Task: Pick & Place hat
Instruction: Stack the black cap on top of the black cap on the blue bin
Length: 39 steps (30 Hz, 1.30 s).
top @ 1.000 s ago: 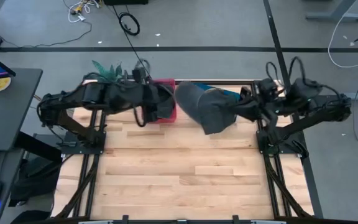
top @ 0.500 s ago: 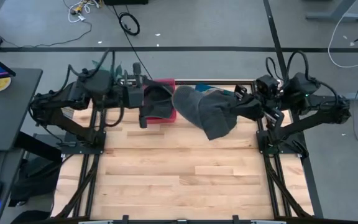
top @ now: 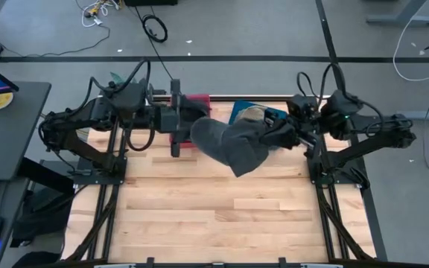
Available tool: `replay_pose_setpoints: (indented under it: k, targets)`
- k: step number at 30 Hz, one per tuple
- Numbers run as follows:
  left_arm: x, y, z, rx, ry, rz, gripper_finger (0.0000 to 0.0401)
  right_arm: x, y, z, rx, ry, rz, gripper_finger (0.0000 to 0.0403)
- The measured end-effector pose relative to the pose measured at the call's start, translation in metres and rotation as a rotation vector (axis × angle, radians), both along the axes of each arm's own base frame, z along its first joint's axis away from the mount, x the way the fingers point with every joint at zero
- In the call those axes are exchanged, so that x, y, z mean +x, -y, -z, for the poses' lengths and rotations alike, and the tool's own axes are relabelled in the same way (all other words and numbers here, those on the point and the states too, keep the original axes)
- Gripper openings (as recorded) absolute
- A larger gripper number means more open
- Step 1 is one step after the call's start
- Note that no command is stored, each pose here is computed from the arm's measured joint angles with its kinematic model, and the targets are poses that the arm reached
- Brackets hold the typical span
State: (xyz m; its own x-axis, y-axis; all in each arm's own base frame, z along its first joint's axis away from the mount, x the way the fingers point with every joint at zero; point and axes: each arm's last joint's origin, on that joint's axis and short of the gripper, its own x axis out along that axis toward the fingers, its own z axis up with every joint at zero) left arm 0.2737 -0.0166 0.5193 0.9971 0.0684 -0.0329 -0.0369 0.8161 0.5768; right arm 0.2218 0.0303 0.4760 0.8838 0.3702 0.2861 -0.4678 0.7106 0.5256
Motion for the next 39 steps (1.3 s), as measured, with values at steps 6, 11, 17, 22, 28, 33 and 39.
replay_pose_setpoints:
  k: [6,11,17,22,28,33,39]
  targets:
    - [0.0,0.001,0.001,-0.009,-0.013,0.028,0.0195,0.005,0.0,-0.002,0.01,0.045,0.003,0.0005]
    - [0.0,0.001,0.004,-0.021,-0.04,0.025,0.0113,0.004,0.0,-0.004,0.014,0.067,0.003,0.0012]
    - [-0.002,0.0,0.003,-0.027,-0.042,0.017,0.0016,0.007,0.002,0.0,0.054,0.019,0.09,0.004]
    - [-0.008,-0.004,0.007,-0.03,-0.096,-0.131,0.0012,0.008,0.003,0.0,0.129,-0.011,0.097,0.0081]
    - [-0.028,-0.008,0.013,-0.056,-0.202,-0.255,0.0012,0.008,0.004,0.004,0.15,-0.052,0.126,0.0196]
    - [-0.045,-0.014,0.02,-0.06,-0.302,-0.371,0.0012,0.01,0.005,0.01,0.15,-0.115,0.182,0.0304]
    - [-0.062,-0.025,0.045,-0.083,-0.57,-0.53,0.0011,0.011,0.01,0.014,0.168,-0.172,0.236,0.0377]
